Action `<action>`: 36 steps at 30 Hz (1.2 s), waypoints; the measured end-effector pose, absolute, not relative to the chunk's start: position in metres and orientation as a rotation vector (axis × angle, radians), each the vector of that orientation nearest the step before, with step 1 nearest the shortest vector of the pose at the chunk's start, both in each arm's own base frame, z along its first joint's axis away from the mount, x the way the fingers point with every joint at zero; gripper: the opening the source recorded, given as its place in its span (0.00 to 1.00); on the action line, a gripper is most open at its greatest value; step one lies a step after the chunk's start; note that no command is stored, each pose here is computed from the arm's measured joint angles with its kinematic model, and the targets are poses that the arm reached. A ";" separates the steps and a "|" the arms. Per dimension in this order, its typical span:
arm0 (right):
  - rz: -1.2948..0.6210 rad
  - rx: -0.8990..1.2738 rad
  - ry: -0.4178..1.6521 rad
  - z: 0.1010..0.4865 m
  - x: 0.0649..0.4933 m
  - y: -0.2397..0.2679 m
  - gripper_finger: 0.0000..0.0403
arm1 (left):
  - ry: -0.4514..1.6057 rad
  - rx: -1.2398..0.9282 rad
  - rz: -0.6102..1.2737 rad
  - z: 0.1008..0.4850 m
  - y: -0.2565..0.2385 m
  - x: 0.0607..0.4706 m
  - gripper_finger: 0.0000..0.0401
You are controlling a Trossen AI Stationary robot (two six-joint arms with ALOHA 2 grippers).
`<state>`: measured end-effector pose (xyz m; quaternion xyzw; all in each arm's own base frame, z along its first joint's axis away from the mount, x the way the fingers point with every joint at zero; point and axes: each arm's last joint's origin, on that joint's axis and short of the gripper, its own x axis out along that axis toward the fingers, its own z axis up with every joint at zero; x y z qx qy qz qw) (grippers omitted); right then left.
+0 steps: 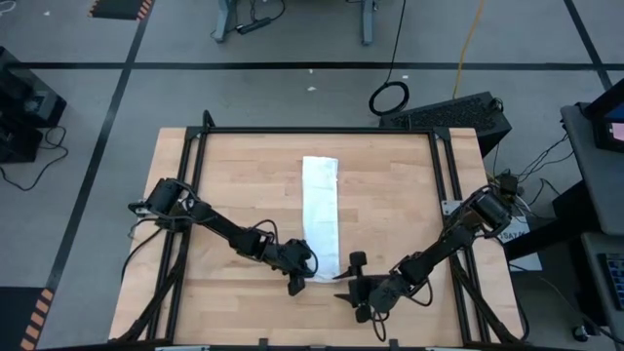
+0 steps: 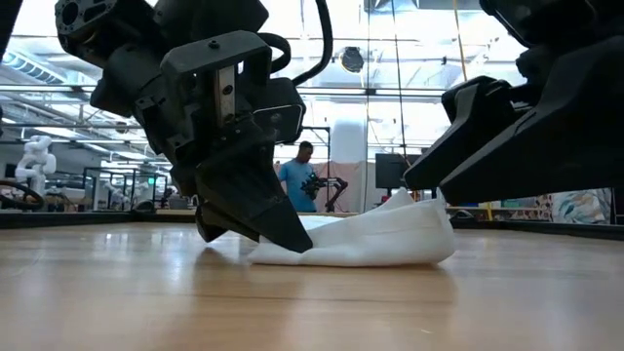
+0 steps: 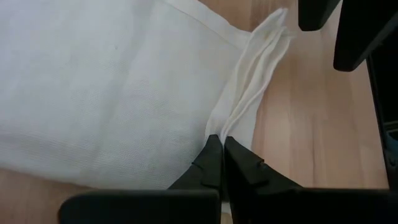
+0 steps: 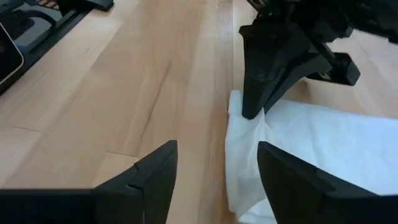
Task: Roll napkin
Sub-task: Roll the white table napkin
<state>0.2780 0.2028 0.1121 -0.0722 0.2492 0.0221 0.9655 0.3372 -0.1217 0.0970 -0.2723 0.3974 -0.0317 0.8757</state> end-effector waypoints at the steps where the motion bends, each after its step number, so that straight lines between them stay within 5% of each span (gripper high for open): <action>1: 0.044 -0.138 0.509 0.112 0.278 0.203 0.54 | 0.830 -0.568 -0.066 0.097 -0.122 0.337 0.02; 36: 0.097 -0.250 0.547 0.107 0.262 0.217 0.61 | 0.824 -0.604 -0.023 0.096 -0.123 0.337 0.02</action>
